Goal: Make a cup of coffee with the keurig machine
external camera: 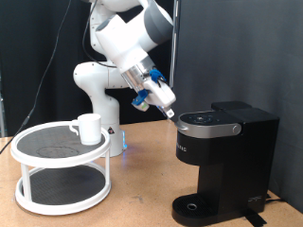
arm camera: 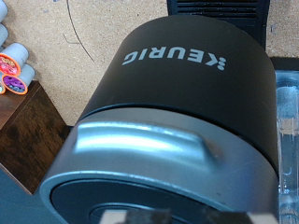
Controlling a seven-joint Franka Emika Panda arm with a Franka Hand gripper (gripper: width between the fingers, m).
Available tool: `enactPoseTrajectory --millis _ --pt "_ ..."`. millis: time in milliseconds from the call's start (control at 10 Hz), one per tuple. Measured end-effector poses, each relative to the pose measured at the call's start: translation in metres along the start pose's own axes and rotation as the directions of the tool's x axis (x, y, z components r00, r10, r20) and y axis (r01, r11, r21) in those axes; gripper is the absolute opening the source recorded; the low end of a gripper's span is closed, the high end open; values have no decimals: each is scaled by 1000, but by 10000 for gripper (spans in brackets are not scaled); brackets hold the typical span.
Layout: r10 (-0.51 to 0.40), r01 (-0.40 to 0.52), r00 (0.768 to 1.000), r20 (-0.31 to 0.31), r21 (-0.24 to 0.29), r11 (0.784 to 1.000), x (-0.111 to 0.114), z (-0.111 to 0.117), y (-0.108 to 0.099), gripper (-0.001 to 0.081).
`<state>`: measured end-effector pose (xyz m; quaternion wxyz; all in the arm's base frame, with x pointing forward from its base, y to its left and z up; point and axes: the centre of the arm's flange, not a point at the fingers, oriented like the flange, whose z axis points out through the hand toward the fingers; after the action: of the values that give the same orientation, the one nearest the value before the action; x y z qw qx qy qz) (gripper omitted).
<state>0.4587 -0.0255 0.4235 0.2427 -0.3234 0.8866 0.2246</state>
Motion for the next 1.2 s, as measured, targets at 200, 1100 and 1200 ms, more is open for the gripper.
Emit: enactPoseTrajectory --millis 200,1100,1200 --pt "-12 12 1000 -13 -4 1000 4 4 0 0" --pt "181 -192 968 173 46 980 87 -32 2 0" --pt "157 -157 984 89 -2 988 91 -27 6 0"
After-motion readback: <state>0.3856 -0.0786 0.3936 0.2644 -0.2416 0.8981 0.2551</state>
